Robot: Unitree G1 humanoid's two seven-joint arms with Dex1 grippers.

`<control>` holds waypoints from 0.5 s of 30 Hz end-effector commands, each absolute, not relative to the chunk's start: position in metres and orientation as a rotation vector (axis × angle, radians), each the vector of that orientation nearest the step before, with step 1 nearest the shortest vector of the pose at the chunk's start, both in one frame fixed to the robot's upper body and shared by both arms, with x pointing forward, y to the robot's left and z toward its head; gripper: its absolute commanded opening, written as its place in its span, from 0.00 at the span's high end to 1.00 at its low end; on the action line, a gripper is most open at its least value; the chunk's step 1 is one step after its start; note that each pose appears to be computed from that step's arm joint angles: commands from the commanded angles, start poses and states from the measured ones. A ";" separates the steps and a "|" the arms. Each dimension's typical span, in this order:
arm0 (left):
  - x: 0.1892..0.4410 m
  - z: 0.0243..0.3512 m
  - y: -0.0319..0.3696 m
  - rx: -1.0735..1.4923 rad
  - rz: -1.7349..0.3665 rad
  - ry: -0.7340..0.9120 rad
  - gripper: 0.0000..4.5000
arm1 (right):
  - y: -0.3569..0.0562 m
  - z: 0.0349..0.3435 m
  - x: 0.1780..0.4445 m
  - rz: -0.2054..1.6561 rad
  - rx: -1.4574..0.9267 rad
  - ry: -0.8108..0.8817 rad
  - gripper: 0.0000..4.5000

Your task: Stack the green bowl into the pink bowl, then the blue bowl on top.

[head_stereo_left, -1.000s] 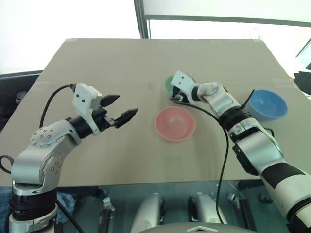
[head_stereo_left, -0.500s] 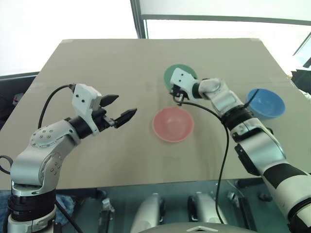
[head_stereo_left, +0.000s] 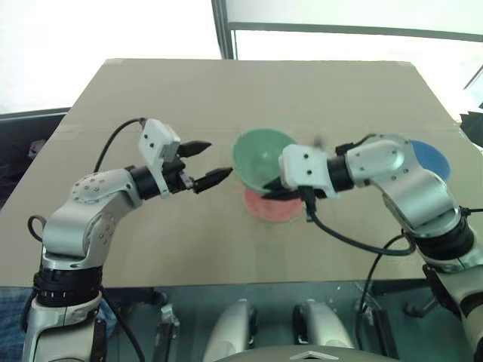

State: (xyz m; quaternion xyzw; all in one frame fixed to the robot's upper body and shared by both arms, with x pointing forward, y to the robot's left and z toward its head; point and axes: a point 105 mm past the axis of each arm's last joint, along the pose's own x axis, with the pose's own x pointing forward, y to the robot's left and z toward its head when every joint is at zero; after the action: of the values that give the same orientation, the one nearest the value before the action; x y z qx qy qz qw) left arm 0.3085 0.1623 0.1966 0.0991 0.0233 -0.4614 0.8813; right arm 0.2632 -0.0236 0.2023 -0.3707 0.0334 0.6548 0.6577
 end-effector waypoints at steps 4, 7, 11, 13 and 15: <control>0.305 0.203 0.153 0.274 -1.123 0.065 0.00 | -0.019 0.204 0.254 1.476 -0.903 0.036 0.92; 0.307 0.204 0.151 0.288 -1.158 0.078 0.00 | -0.021 0.201 0.253 1.466 -0.921 0.054 0.69; 0.308 0.203 0.152 0.296 -1.173 0.083 0.00 | -0.017 0.212 0.264 1.383 -0.850 0.008 0.36; 0.308 0.203 0.151 0.299 -1.184 0.085 0.00 | -0.020 0.215 0.268 1.354 -0.827 0.021 0.26; 0.307 0.204 0.149 0.297 -1.199 0.081 0.00 | -0.029 0.220 0.276 1.290 -0.792 0.040 0.26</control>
State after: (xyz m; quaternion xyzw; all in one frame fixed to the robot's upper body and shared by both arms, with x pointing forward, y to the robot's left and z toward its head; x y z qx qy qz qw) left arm 0.3085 0.1516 0.1945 0.1245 0.0546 -0.5535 0.8217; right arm 0.2690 -0.0205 0.2022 -0.3638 0.0365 0.6129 0.7005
